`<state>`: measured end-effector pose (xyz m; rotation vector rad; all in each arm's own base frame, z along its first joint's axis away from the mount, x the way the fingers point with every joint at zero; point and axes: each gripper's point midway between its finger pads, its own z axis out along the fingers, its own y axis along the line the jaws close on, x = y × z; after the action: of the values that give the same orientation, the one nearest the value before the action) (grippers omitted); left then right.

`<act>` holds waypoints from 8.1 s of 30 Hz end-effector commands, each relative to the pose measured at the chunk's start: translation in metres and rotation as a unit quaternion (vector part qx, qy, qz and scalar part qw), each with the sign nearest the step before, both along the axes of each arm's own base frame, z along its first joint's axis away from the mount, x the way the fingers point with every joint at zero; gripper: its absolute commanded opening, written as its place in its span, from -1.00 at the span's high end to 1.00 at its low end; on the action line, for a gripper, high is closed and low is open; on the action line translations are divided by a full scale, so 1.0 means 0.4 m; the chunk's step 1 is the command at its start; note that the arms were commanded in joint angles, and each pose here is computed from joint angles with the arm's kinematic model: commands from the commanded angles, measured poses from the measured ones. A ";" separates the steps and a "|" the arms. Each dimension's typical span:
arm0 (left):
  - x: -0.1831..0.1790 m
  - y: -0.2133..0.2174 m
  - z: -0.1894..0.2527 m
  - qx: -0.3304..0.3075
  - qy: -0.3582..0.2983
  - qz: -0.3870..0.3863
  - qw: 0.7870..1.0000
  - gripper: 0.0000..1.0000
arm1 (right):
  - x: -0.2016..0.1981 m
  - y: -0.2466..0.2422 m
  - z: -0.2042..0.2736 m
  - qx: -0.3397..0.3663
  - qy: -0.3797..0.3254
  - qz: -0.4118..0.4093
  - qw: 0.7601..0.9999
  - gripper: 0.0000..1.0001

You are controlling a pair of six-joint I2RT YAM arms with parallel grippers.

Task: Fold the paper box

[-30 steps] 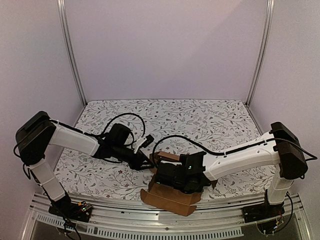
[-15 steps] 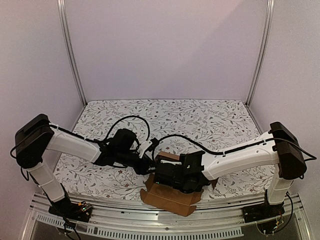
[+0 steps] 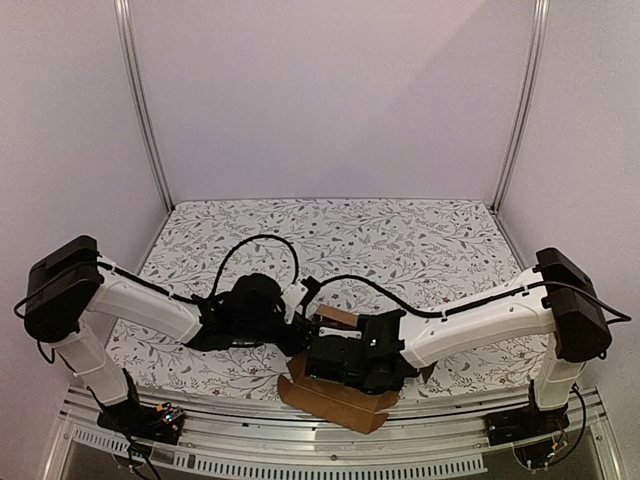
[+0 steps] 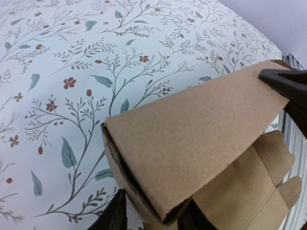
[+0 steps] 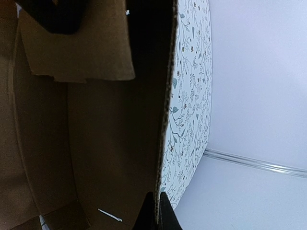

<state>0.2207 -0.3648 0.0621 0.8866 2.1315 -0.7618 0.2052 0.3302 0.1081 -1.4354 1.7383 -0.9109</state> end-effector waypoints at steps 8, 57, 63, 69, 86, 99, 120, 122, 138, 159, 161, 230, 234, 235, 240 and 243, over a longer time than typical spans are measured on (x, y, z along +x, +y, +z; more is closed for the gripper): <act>-0.005 -0.009 0.019 -0.024 -0.039 0.049 0.998 0.52 | -0.047 0.022 -0.041 0.013 0.032 0.004 0.999 1.00; 0.116 -0.096 0.029 0.042 -0.144 -0.031 0.988 1.00 | 0.145 -0.061 0.202 0.594 0.217 -0.113 0.766 0.43; 0.119 -0.104 0.030 0.026 -0.150 -0.033 0.988 1.00 | 0.174 -0.025 0.173 0.625 0.245 -0.122 0.731 1.00; 0.119 -0.108 0.007 0.024 -0.139 -0.030 0.990 1.00 | 0.178 0.070 0.147 0.647 0.304 -0.107 0.691 1.00; 0.102 -0.101 -0.019 0.014 -0.123 -0.033 0.992 1.00 | 0.160 0.157 0.016 0.655 0.356 -0.137 0.652 1.00; 0.084 -0.085 -0.042 0.002 -0.111 -0.018 0.994 0.77 | 0.085 0.168 -0.090 0.611 0.361 -0.162 0.686 1.00; 0.093 -0.141 -0.040 -0.030 -0.149 0.053 0.987 0.70 | 0.064 0.141 -0.118 0.606 0.354 -0.193 0.685 1.00; 0.096 -0.144 -0.041 -0.034 -0.151 0.062 0.986 0.75 | 0.061 0.137 -0.117 0.609 0.355 -0.196 0.682 1.00; 0.060 -0.132 -0.018 -0.029 -0.159 0.034 0.986 1.00 | 0.088 0.085 0.000 0.645 0.321 -0.201 0.663 1.00; 0.050 -0.110 -0.041 0.072 -0.158 -0.009 0.985 1.00 | 0.011 0.014 0.027 0.618 0.365 -0.201 0.666 0.05; 0.045 -0.120 -0.041 0.089 -0.142 -0.021 0.986 1.00 | 0.006 0.013 0.024 0.615 0.369 -0.201 0.667 0.00; 0.035 -0.079 -0.053 -0.119 -0.176 0.044 0.976 0.37 | 0.023 0.003 -0.039 0.621 0.365 -0.249 0.648 0.57; 0.044 -0.079 -0.044 -0.135 -0.193 0.048 0.971 0.35 | 0.023 0.001 -0.037 0.621 0.364 -0.250 0.648 0.57; 0.046 -0.082 -0.040 -0.140 -0.193 0.047 0.970 0.35 | 0.024 0.001 -0.037 0.621 0.363 -0.249 0.648 0.57; 0.054 -0.084 -0.002 -0.173 -0.213 0.052 0.960 0.33 | 0.024 0.000 -0.035 0.622 0.362 -0.250 0.648 0.57; 0.062 -0.093 0.008 -0.184 -0.220 0.051 0.957 0.35 | 0.022 0.000 -0.040 0.621 0.364 -0.251 0.647 0.57</act>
<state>0.2369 -0.3959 0.0299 0.7451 1.7222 -0.7217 0.2131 0.3383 0.0991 -0.3038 2.4791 0.8817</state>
